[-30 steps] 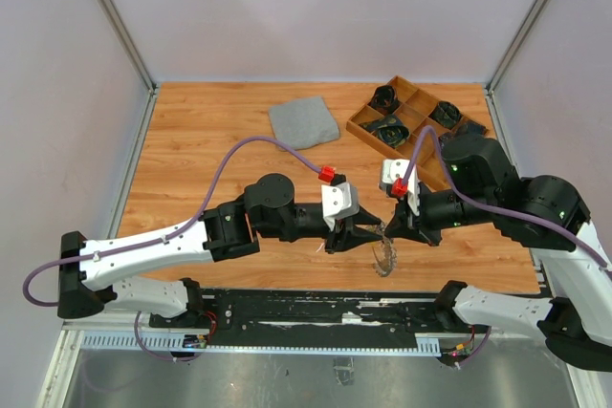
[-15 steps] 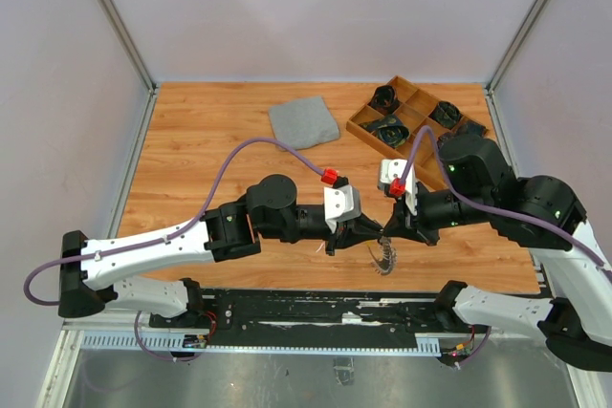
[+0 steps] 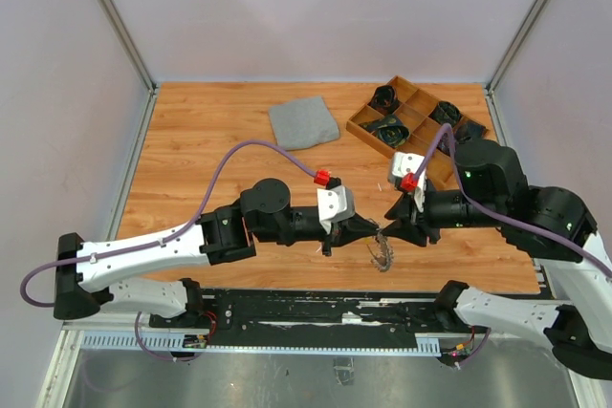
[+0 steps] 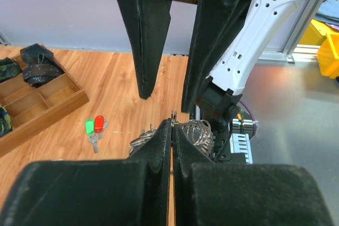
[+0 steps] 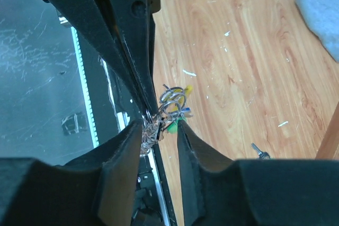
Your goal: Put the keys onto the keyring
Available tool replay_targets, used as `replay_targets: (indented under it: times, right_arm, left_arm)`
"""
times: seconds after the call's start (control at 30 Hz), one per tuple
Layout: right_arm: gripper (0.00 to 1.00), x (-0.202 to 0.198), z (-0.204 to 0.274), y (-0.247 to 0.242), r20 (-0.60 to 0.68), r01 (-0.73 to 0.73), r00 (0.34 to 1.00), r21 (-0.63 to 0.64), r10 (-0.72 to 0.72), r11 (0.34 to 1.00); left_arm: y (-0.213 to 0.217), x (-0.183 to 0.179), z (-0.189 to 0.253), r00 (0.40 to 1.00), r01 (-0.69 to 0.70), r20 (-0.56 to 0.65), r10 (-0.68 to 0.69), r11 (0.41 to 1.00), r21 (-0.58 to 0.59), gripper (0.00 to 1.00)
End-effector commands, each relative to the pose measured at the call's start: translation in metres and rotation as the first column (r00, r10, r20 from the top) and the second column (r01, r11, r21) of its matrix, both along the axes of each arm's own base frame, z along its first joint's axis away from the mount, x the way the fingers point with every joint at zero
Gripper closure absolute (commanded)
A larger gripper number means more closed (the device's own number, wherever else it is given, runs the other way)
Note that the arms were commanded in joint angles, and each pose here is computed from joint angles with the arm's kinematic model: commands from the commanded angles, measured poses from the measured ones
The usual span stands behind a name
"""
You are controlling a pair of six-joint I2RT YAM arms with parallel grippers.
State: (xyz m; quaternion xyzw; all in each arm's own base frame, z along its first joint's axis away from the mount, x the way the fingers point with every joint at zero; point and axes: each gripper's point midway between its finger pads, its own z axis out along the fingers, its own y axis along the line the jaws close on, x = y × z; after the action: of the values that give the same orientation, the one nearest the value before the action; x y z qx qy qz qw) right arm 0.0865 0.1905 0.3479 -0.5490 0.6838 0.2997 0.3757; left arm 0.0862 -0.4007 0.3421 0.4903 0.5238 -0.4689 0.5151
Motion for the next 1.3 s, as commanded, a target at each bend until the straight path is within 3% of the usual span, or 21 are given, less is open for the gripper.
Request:
replay_targets:
  times: [0.0, 0.13, 0.47, 0.87, 0.97, 1.1, 1.27]
  right_arm:
    - [0.65, 0.012, 0.016, 0.003, 0.039, 0.104, 0.993, 0.113, -0.109, 0.988]
    - [0.65, 0.023, 0.019, 0.0, 0.044, 0.196, 0.977, 0.183, -0.207, 0.963]
    - [0.61, 0.028, 0.022, -0.003, 0.055, 0.258, 0.955, 0.34, -0.293, 0.904]
    - [0.58, 0.0, -0.017, 0.012, 0.011, 0.085, 0.996, 0.278, -0.092, 0.957]
    - [0.55, -0.005, -0.013, 0.02, -0.006, 0.047, 0.999, 0.312, -0.047, 0.949]
    - [0.44, -0.009, -0.007, 0.028, -0.039, 0.038, 0.999, 0.375, -0.025, 0.926]
    - [0.39, -0.008, 0.004, 0.034, -0.054, 0.049, 0.998, 0.433, -0.029, 0.9]
  left_arm:
    - [0.008, 0.002, 0.025, 0.999, -0.037, 0.015, 0.038, 0.994, -0.104, 0.99]
    - [0.013, 0.003, 0.027, 0.998, -0.054, 0.004, 0.055, 0.99, -0.131, 0.99]
    - [0.032, -0.006, 0.045, 0.997, -0.057, -0.064, 0.04, 0.952, -0.3, 0.99]
    - [0.038, -0.011, 0.057, 0.998, -0.037, -0.051, 0.02, 0.937, -0.346, 0.99]
    - [0.039, -0.008, 0.058, 0.998, -0.053, -0.049, 0.038, 0.935, -0.349, 0.99]
    - [0.039, -0.005, 0.058, 0.997, -0.07, -0.049, 0.056, 0.933, -0.353, 1.0]
    - [0.04, -0.005, 0.058, 0.997, -0.071, -0.056, 0.054, 0.928, -0.364, 0.99]
